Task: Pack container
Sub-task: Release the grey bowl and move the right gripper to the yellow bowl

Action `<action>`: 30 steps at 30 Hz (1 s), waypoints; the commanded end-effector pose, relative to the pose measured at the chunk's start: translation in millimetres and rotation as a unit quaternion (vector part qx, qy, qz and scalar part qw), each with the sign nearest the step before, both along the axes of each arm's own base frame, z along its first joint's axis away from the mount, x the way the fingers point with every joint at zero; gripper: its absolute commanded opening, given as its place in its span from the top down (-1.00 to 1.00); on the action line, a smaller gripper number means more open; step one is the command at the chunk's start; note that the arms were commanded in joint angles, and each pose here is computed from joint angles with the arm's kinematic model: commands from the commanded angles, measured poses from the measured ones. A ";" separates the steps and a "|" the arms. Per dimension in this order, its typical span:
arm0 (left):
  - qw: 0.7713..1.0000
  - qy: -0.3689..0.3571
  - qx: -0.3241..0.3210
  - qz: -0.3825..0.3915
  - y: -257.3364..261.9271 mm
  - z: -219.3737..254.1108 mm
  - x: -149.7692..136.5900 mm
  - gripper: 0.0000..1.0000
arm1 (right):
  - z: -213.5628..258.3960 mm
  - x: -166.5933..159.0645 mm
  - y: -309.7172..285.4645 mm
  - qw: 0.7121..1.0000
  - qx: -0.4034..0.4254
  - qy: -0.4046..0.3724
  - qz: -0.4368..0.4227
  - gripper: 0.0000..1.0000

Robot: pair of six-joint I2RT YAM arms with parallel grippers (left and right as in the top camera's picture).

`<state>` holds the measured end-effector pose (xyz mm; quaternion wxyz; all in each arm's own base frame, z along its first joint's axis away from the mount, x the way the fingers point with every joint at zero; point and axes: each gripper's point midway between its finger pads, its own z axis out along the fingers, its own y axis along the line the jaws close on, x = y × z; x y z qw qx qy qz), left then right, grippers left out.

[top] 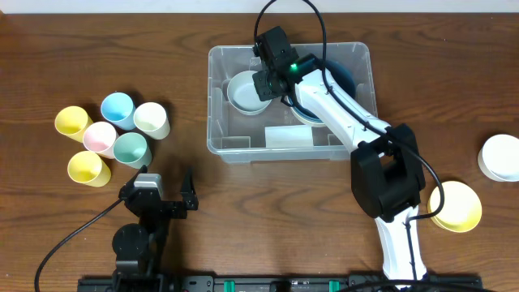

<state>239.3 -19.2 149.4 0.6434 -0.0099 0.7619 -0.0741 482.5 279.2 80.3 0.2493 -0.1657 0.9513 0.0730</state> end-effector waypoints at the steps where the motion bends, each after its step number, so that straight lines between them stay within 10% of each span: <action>1: 1.000 0.019 0.004 -0.004 -0.7 -13.4 -1.2 -0.96 | 27.9 -7.3 13.5 1.000 0.018 -0.013 0.014 0.52; 14: 1.000 0.019 0.004 -0.004 -0.7 -13.4 -1.2 -0.96 | 190.2 -72.2 -79.8 0.996 0.009 -0.063 -0.057 0.36; 30: 1.000 0.019 0.004 -0.004 -0.7 -13.4 -1.2 -0.96 | 207.1 -199.8 -304.6 0.907 -0.030 0.100 -0.407 0.37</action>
